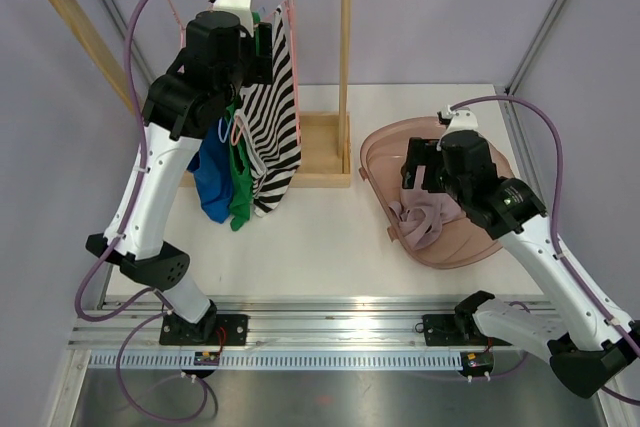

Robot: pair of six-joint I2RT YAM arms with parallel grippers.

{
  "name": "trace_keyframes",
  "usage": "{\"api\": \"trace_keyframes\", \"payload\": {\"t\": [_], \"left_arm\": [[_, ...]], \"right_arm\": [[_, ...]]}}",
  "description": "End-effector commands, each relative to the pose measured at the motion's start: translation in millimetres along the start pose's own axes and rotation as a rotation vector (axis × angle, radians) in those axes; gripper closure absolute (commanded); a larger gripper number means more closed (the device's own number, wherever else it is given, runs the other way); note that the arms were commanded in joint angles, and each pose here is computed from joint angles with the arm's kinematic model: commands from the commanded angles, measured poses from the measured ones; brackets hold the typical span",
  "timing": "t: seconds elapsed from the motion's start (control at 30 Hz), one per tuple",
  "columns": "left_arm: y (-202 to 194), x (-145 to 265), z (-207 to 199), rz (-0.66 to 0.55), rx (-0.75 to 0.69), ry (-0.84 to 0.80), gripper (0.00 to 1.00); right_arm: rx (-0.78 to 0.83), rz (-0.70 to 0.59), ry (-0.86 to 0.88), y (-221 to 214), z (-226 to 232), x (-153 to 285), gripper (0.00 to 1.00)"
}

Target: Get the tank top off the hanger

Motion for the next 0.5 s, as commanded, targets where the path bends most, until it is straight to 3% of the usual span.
{"api": "trace_keyframes", "payload": {"t": [0.0,0.17,0.33,0.47], "left_arm": [[16,5,3,-0.073,-0.003,-0.014,0.25],[15,7,8,-0.07,-0.016,0.029,0.27],[23,23,20,-0.112,-0.005,0.074,0.13],[30,42,23,-0.154,0.001,0.056,0.11]], "right_arm": [[-0.026,-0.017,0.075,6,11,0,0.07],[-0.025,0.004,0.088,2,15,-7,0.08],[-0.019,0.023,0.108,0,19,-11,0.08],[-0.012,0.027,0.107,0,19,-12,0.08]]}}
Point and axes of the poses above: each gripper's point midway between its finger pads, its own x axis back along the fingers, its own z axis along the line the jaws close on, y = z × x, the point moved 6 cm from there along x, back along the fingers, and after that the axes turned 13 degrees about -x, right-handed, at the moved point
